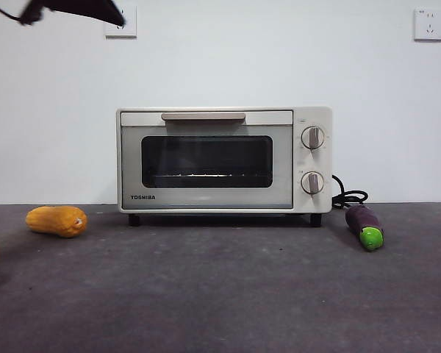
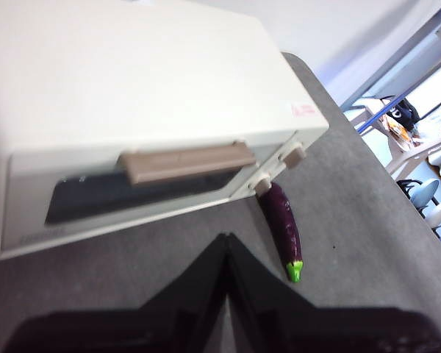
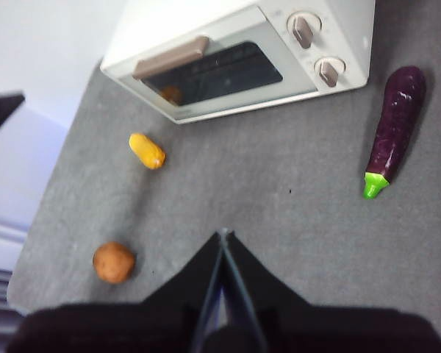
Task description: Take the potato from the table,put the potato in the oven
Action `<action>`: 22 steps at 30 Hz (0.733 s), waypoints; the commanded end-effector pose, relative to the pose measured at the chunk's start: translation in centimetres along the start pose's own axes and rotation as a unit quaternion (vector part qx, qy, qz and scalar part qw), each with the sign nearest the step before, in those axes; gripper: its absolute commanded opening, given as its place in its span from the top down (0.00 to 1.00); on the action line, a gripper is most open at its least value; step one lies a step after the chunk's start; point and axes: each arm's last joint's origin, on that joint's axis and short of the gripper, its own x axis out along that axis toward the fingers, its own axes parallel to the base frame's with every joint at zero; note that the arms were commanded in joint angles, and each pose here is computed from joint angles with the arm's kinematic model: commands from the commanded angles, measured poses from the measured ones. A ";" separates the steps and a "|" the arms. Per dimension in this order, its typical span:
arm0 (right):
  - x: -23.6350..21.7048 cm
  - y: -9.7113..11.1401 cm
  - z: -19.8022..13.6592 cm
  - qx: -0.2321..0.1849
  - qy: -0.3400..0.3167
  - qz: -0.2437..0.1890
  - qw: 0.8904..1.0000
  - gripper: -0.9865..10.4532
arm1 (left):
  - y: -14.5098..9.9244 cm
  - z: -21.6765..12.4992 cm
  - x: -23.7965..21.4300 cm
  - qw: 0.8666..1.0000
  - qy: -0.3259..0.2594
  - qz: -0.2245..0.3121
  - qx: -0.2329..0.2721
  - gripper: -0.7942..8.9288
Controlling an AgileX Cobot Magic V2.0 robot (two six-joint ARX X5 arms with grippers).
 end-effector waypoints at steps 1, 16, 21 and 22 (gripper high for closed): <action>0.1 0.4 0.7 -0.021 0.014 0.005 1.000 0.91 | 0.1 1.3 2.2 1.000 0.017 -0.007 0.014 0.92; 0.4 1.7 1.4 -0.026 0.049 0.023 0.998 0.91 | 3.1 2.6 11.7 0.997 0.077 -0.007 0.004 0.92; 0.5 1.8 1.2 -0.023 0.058 0.023 0.998 0.91 | 4.0 1.9 13.5 0.997 0.082 -0.004 0.002 0.92; 0.5 1.8 1.2 -0.022 0.059 0.022 0.998 0.91 | 3.9 2.0 13.7 0.997 0.074 -0.005 0.009 0.92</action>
